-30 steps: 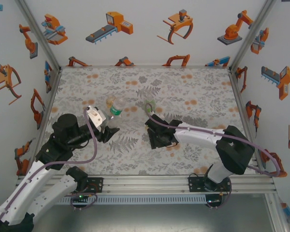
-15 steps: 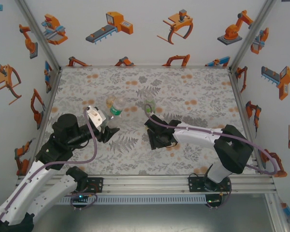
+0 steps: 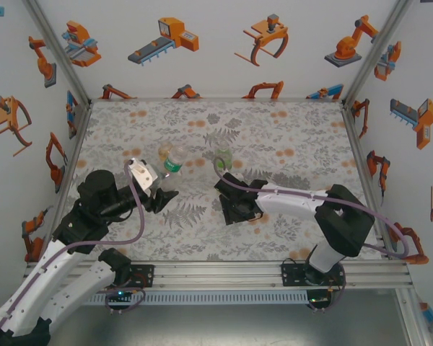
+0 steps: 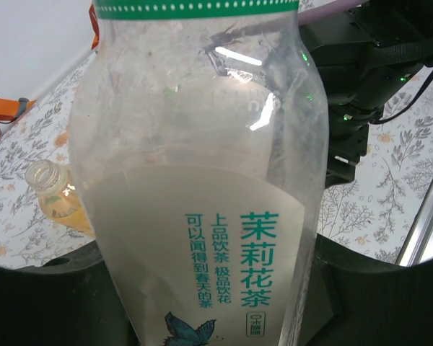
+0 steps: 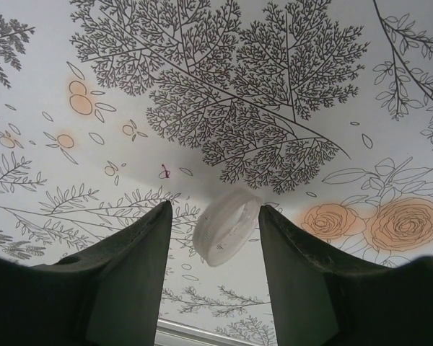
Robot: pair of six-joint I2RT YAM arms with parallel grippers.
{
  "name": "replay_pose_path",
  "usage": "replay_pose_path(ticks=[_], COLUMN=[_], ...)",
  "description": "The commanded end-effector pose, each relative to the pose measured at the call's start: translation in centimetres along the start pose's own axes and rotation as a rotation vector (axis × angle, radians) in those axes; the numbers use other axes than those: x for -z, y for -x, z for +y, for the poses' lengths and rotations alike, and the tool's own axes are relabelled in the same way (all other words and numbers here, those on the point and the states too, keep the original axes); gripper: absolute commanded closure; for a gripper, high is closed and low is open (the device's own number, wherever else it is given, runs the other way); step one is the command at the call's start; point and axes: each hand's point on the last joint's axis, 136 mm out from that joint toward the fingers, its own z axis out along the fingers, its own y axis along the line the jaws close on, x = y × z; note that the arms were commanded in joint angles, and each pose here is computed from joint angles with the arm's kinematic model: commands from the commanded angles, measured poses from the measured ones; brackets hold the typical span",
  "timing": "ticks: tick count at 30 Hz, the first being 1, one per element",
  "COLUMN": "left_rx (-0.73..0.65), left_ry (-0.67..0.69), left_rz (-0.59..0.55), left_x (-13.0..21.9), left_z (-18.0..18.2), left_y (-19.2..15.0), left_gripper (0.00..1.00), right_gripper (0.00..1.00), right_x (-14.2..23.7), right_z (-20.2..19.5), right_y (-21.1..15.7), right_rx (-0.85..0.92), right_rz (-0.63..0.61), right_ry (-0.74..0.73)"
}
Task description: Screw on the bottle caps
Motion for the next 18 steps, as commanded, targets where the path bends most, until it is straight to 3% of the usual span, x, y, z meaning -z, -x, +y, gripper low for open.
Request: replay_pose_path(ticks=[1, 10, 18], left_rx=[-0.021, -0.024, -0.027], left_ry=[0.0, 0.002, 0.003], left_rz=[-0.018, -0.014, -0.012], left_x=[0.19, 0.14, 0.09], left_z=[-0.02, 0.01, 0.05], left_y=[0.25, 0.14, 0.05], left_gripper=[0.93, 0.93, 0.93], right_gripper=[0.5, 0.57, 0.78], right_x=[0.02, -0.87, -0.62], right_z=[0.75, 0.63, 1.07], right_y=[0.29, -0.13, 0.31], right_rx=[-0.008, -0.007, -0.02], right_rz=[0.004, 0.023, 0.002], right_ry=[0.011, 0.002, 0.026])
